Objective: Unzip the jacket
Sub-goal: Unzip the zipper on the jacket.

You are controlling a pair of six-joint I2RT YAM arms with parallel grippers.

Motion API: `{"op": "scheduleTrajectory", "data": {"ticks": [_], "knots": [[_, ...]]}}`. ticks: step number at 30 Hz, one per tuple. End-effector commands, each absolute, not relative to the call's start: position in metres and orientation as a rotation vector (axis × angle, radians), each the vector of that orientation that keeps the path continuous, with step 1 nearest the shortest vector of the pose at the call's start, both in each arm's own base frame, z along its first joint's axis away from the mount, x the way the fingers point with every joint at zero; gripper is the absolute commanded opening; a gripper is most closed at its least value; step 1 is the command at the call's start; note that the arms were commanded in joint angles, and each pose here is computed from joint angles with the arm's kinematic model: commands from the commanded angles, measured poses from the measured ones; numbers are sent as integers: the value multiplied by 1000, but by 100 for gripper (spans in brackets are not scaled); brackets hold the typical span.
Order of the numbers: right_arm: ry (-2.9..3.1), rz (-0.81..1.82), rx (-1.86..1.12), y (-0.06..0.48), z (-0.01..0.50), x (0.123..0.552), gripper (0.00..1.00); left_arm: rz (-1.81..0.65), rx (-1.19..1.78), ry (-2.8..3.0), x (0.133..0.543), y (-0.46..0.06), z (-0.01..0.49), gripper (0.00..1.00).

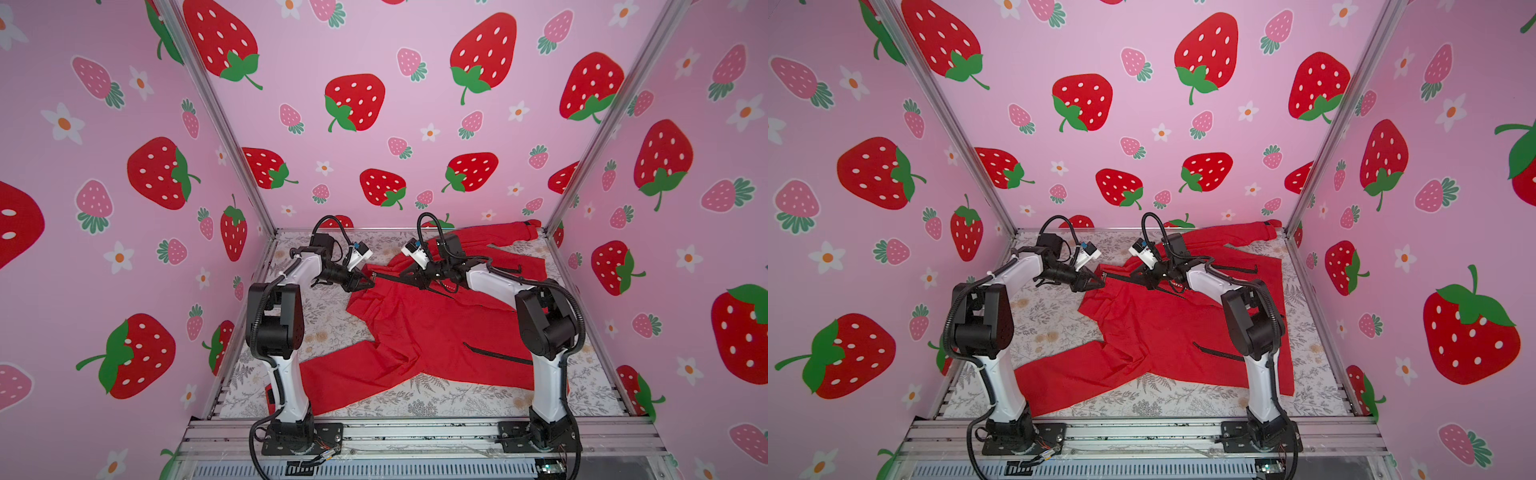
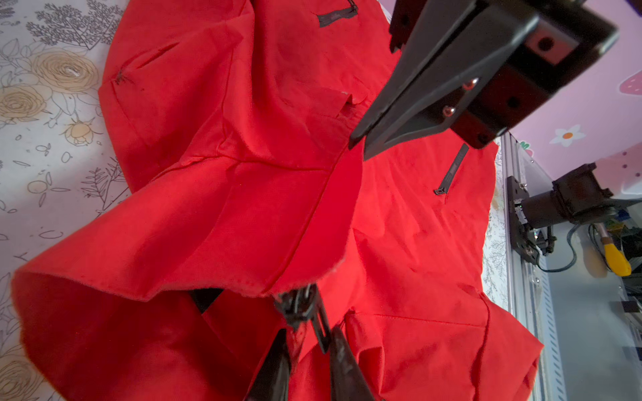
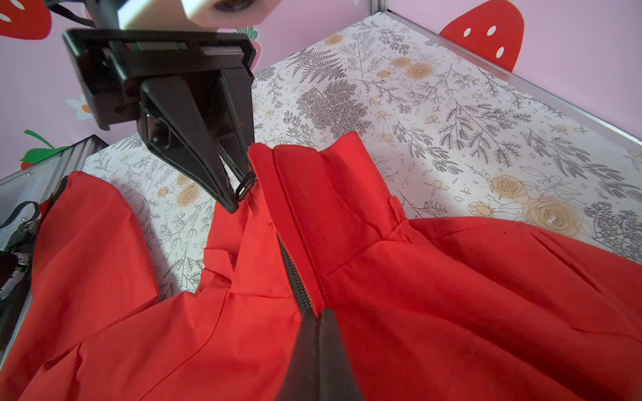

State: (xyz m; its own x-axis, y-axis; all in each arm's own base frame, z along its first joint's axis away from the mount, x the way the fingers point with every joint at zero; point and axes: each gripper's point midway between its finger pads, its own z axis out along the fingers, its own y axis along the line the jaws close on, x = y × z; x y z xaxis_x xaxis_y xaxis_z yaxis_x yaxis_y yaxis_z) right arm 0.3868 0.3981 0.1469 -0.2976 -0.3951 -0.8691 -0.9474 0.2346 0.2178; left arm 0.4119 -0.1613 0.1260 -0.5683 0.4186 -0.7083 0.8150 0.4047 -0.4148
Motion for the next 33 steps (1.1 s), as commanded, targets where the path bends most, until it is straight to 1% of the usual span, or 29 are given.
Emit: {"op": "scheduleTrajectory", "data": {"ticks": [1,3,5,7,9,12,16,17,18,19,24,28,33], "knots": [[1720,1098,-1207,397,183,384,0,-1100,1095,2113,406,-168,132,31],[1719,1103,-1206,397,184,384,0,-1116,1108,2099,403,-171,133,34],[1720,1104,-1205,396,184,384,0,-1118,1117,2099,402,-173,133,35],[1719,1109,-1204,395,185,384,0,-1119,1121,2094,402,-175,133,34],[1722,1113,-1203,395,185,383,0,-1123,1125,2093,402,-177,132,31],[1720,1117,-1203,394,185,382,0,-1129,1131,2089,401,-180,132,25],[1722,1132,-1199,393,185,381,0,-1122,1136,2077,402,-181,134,14],[1721,1141,-1198,394,185,381,0,-1120,1136,2069,403,-182,136,9],[1724,1155,-1195,393,185,381,0,-1116,1133,2069,403,-182,136,7],[1726,1169,-1189,393,185,381,0,-1105,1133,2066,404,-181,138,0],[1762,1278,-1142,394,182,386,0,-1029,1095,2128,409,-175,138,0],[1799,1381,-1025,390,185,401,0,-919,1088,2219,407,-167,130,0],[1812,1423,-941,390,186,411,0,-822,1109,2253,403,-167,129,0]]}}
